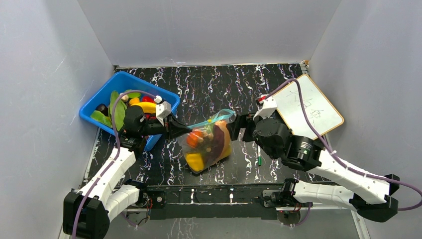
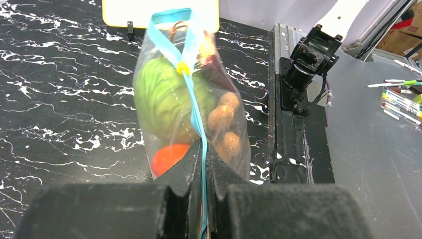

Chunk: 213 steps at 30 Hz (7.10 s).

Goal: Place the food in the zip-top bag and seal the zipper
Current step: Zip the zipper food storage bag at the center of the board.

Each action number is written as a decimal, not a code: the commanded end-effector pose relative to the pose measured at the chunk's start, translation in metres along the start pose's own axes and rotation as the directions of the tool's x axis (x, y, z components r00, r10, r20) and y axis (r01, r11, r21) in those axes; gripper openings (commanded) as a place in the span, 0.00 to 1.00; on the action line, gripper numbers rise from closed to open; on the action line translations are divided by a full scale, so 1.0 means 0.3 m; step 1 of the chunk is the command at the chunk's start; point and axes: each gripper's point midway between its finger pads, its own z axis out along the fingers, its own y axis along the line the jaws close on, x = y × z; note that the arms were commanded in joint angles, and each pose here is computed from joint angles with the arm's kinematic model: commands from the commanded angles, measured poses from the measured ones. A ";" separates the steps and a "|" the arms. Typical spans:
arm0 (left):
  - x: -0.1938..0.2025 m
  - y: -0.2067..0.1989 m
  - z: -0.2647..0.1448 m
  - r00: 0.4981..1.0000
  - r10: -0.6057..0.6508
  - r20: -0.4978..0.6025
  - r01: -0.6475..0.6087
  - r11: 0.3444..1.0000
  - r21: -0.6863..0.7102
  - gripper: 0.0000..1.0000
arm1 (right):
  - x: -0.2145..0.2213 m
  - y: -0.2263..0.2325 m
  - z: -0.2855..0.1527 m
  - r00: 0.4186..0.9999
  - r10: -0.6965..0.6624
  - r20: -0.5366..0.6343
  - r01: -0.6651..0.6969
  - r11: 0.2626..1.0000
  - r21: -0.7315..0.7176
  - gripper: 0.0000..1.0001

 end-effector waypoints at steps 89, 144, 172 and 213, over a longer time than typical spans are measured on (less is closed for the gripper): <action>-0.367 0.062 0.115 0.957 0.136 0.258 -0.075 0.970 -0.233 0.00 | -0.639 0.051 0.154 0.921 0.178 0.348 -0.118 0.975 -0.186 0.00; -0.188 -0.113 0.050 0.901 0.398 0.172 -0.389 0.917 -0.085 0.00 | -0.477 0.168 0.232 0.848 0.414 0.331 -0.320 0.898 -0.302 0.00; -0.148 0.156 0.132 0.896 -0.422 0.138 0.437 0.781 -0.447 0.62 | -0.226 0.208 0.340 0.923 0.366 0.119 -0.312 0.893 -0.325 0.00; -0.249 0.095 0.185 0.825 -0.516 0.228 0.562 0.710 -0.424 0.00 | 0.065 0.185 0.231 0.916 0.396 -0.068 -0.383 0.912 0.144 0.25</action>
